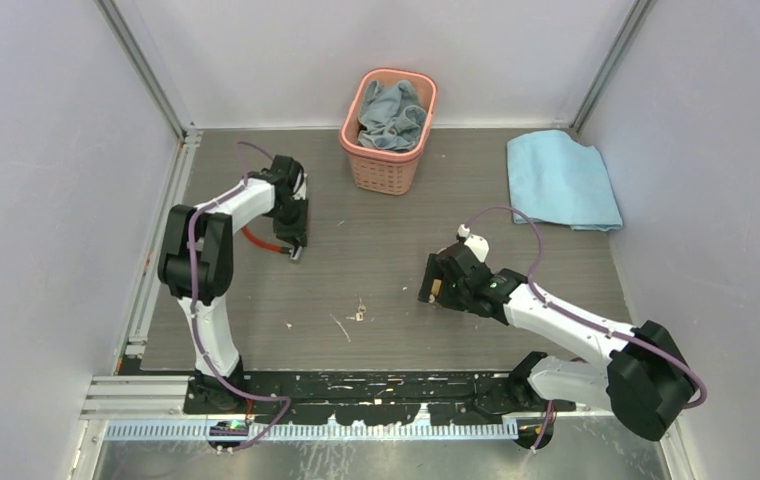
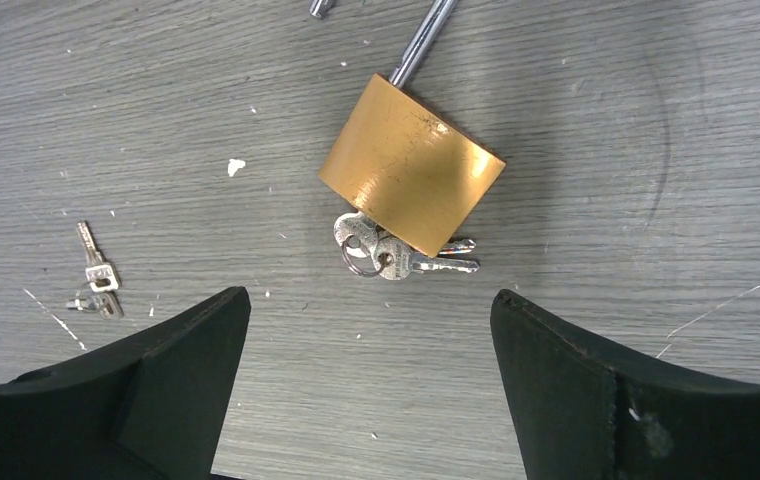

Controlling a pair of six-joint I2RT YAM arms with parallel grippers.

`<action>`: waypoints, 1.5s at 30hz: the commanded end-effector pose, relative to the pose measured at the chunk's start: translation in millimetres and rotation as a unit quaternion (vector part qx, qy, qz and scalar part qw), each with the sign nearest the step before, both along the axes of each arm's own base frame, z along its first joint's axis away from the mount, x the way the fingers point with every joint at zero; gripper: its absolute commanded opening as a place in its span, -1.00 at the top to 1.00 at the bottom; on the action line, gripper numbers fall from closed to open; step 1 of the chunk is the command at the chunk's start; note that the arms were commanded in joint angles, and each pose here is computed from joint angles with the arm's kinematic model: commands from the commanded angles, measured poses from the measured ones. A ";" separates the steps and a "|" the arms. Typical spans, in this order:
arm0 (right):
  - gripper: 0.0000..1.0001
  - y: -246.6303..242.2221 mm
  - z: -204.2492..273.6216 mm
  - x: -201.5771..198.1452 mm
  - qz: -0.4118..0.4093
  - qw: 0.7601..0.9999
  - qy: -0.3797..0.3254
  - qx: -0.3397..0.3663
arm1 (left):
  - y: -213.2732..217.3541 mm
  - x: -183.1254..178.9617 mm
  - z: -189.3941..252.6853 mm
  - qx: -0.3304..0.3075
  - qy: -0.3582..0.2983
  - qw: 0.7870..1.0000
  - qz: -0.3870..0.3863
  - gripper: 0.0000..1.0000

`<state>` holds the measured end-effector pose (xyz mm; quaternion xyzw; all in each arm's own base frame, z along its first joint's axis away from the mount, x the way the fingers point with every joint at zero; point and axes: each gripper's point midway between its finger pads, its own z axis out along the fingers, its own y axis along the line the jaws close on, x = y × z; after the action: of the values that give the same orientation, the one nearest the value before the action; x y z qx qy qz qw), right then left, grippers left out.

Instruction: Unlock with the key

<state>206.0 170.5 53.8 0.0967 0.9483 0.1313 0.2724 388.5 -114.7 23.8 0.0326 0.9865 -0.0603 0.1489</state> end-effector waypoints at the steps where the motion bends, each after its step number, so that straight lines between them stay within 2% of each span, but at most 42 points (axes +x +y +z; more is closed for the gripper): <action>1: -0.90 2.2 9.7 0.2 -0.003 1.000 -0.013 0.018 | -8.6 -11.9 20.1 -0.030 -0.023 0.997 0.063 0.52; 5: -0.90 1.8 10.4 -2.4 0.000 1.000 -0.016 0.024 | -22.7 -36.8 15.6 -0.027 -0.013 0.995 0.090 0.52; 8: -0.90 2.2 10.3 -4.4 0.002 0.999 -0.016 0.029 | -21.1 -54.3 9.1 0.008 -0.009 0.991 0.130 0.54; 12: -0.90 0.3 10.8 -7.7 0.002 0.999 -0.015 0.032 | -37.2 -76.0 3.5 -0.016 -0.013 0.984 0.175 0.55; 17: -0.90 -3.0 11.9 -11.0 -0.001 0.999 -0.016 0.033 | -43.1 -98.4 9.7 -0.020 -0.056 0.968 0.243 0.55; 26: -0.90 -1.9 11.5 -13.1 0.001 0.999 -0.014 0.040 | -54.5 -126.7 -1.1 -0.085 -0.070 0.942 0.318 0.56; 33: -0.90 6.9 15.6 -12.3 0.014 0.998 -0.016 0.057 | -80.1 -130.1 -9.0 -0.148 -0.062 0.918 0.363 0.49; 37: -0.90 8.4 16.4 -12.9 0.017 0.998 -0.013 0.059 | -93.0 -128.1 -4.8 -0.156 -0.065 0.908 0.383 0.46; 45: -0.90 14.5 15.5 -15.9 0.027 0.997 -0.005 0.072 | -99.9 -105.6 11.1 -0.185 -0.111 0.877 0.429 0.32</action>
<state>184.3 171.9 58.1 0.0936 0.9460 0.1749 0.2563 260.6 -212.0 25.1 -0.3738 0.8834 -0.1545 0.2364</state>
